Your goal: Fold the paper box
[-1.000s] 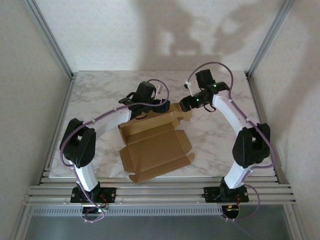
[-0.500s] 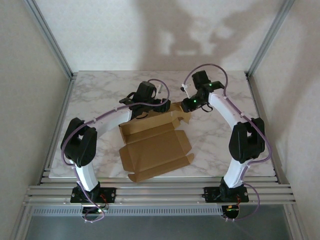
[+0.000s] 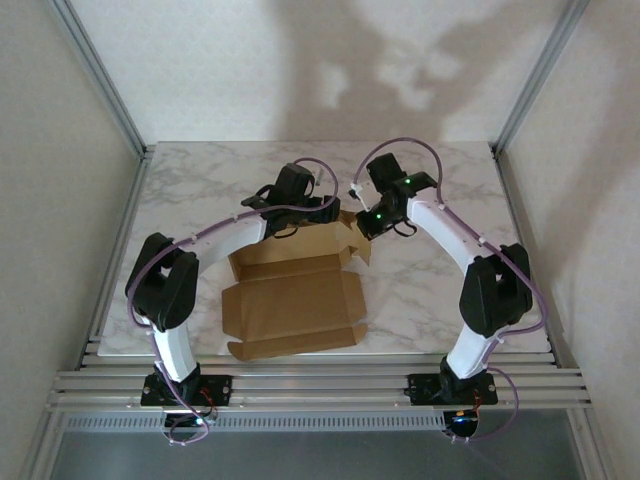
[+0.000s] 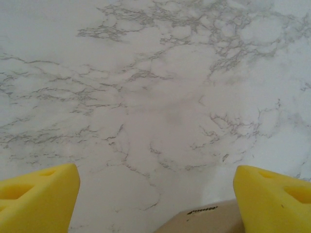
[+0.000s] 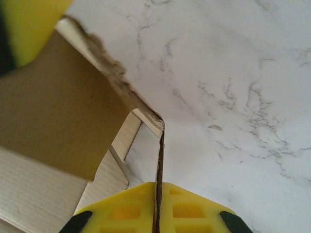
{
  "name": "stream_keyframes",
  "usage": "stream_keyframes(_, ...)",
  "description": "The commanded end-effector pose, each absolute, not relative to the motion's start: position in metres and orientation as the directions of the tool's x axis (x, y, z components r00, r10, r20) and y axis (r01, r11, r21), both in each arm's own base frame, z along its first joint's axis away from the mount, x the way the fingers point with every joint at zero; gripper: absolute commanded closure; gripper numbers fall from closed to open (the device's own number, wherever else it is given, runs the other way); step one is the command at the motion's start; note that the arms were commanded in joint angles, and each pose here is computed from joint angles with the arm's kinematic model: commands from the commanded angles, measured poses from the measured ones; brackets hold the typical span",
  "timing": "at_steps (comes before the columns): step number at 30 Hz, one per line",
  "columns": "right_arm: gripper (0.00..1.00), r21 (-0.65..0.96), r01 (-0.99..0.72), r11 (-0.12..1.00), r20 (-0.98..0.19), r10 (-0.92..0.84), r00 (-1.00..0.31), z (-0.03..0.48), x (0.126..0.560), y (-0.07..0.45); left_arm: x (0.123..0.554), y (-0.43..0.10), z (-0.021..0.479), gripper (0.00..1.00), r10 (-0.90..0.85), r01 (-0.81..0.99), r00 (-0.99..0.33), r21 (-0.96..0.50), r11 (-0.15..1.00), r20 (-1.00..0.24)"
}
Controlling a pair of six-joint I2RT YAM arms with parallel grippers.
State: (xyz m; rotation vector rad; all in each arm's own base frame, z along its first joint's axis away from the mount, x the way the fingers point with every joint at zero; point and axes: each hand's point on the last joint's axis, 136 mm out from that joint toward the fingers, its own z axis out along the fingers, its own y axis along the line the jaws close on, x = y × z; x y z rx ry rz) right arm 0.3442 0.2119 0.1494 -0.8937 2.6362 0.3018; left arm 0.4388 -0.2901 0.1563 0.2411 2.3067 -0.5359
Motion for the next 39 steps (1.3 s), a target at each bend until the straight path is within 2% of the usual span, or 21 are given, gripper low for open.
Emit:
stream_keyframes(1,0.93,0.098,-0.662,0.743,-0.460,-0.556,-0.692,0.182,0.333,0.232,0.436,-0.285,0.133,0.18,0.001,0.269,-0.749,-0.303,0.914,-0.663)
stream_keyframes(7,0.94,0.092,-0.680,0.727,-0.433,-0.586,-0.685,0.176,0.322,0.243,0.436,-0.281,0.133,0.18,-0.034,0.241,-0.752,-0.323,0.915,-0.658)
stream_keyframes(16,0.95,0.194,-0.652,0.734,-0.467,-0.515,-0.719,0.192,0.316,0.272,0.433,-0.271,0.133,0.18,-0.136,0.143,-0.758,-0.365,0.920,-0.639)
stream_keyframes(32,0.99,0.193,-0.470,0.862,-0.516,-0.318,-0.795,0.152,0.311,0.286,0.414,-0.253,0.152,0.19,-0.341,-0.006,-0.691,-0.467,0.884,-0.637)
stream_keyframes(39,1.00,0.168,-0.488,0.856,-0.518,-0.345,-0.783,0.133,0.303,0.283,0.415,-0.246,0.174,0.19,-0.342,0.021,-0.672,-0.478,0.878,-0.657)
